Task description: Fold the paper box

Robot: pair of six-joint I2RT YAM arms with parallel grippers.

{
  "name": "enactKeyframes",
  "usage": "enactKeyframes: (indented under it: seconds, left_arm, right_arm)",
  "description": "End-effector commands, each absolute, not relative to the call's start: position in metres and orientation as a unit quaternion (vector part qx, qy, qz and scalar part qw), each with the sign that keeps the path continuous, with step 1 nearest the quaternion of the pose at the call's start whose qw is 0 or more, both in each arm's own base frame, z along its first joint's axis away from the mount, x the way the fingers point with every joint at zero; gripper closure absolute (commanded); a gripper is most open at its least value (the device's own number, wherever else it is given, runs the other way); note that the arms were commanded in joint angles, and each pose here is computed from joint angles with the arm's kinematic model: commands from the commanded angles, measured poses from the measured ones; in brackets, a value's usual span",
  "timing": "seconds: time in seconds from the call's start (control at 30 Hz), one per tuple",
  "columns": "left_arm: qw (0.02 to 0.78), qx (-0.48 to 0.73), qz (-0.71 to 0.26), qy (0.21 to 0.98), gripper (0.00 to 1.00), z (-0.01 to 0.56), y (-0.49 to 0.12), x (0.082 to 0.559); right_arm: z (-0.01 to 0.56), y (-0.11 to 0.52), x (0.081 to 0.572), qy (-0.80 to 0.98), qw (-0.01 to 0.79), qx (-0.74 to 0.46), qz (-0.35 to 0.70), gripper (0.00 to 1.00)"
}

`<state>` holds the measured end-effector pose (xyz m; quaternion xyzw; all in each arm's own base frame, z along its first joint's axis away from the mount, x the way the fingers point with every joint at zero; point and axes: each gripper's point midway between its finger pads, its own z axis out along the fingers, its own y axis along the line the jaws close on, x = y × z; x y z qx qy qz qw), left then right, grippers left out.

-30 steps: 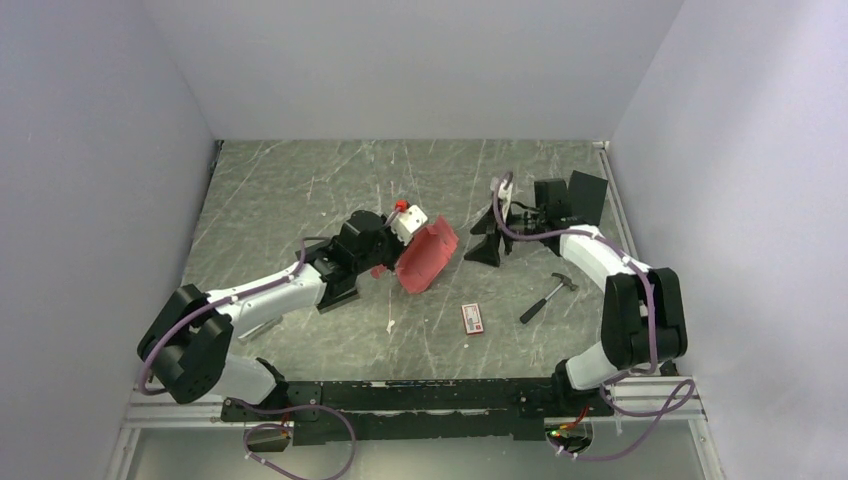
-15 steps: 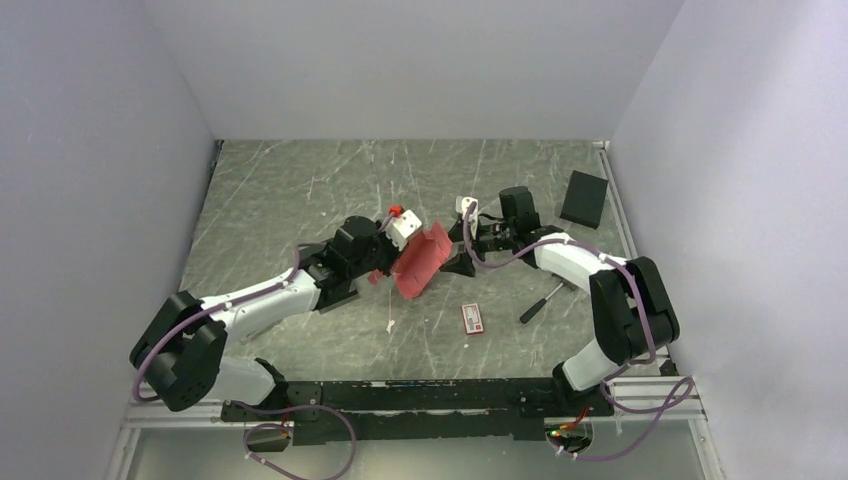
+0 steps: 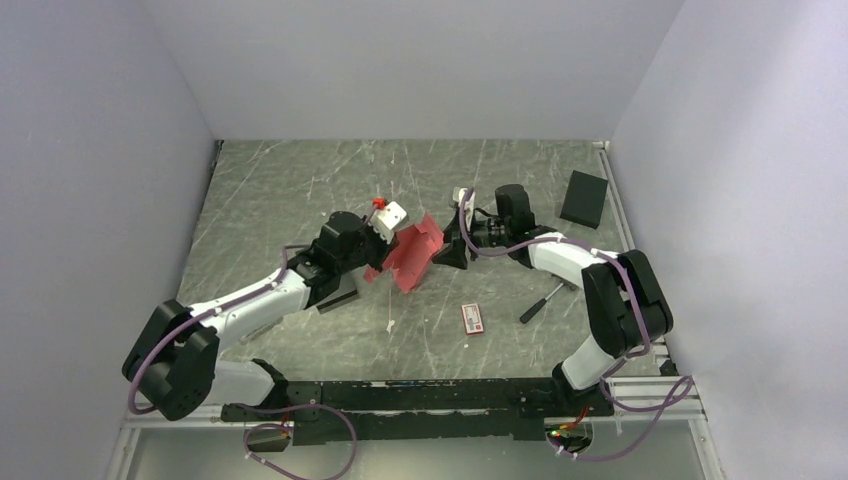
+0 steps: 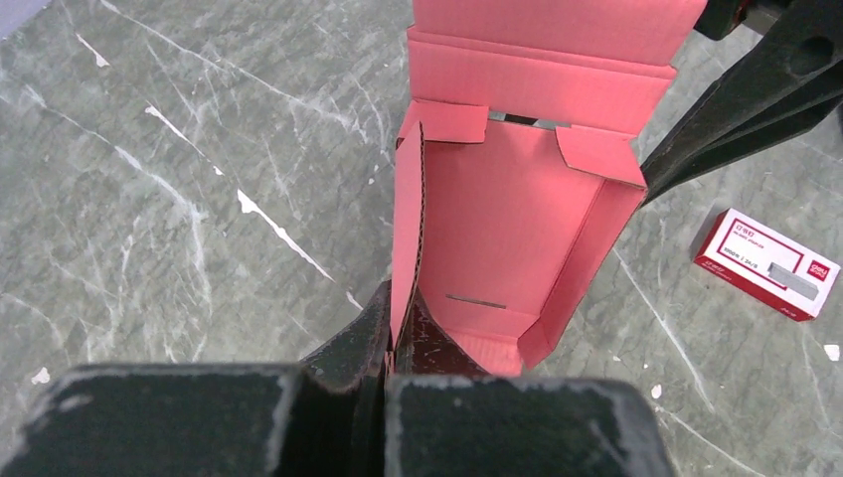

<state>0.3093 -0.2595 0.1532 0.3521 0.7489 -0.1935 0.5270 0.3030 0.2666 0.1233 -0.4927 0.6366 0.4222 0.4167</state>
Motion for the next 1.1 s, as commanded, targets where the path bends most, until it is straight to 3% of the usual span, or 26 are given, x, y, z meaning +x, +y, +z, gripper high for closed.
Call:
enactKeyframes:
  seconds: [0.0,0.27,0.47,0.63,1.07]
  left_arm:
    - [0.526,0.35,-0.263,0.729,1.0,0.171,-0.275,0.295]
    - [0.506,0.328,-0.31,0.735,1.0,0.175,-0.273,0.286]
    - [0.492,0.323,-0.339,0.734,1.0,0.175,-0.275,0.277]
    - [0.476,0.326,-0.362,0.732,1.0,0.175,-0.28,0.27]
    - [0.47,0.27,-0.342,0.768,1.0,0.171,-0.268,0.277]
  right_arm:
    - [0.138,0.277,0.316,0.634,0.437,-0.474,0.427,0.4]
    - [0.138,0.283,0.324,0.653,0.423,-0.446,0.443,0.42]
    - [0.133,0.282,0.333,0.673,0.422,-0.429,0.43,0.56]
    - [0.136,0.282,0.332,0.67,0.418,-0.433,0.434,0.62]
    - [0.152,0.269,0.328,0.644,0.424,-0.457,0.443,0.46]
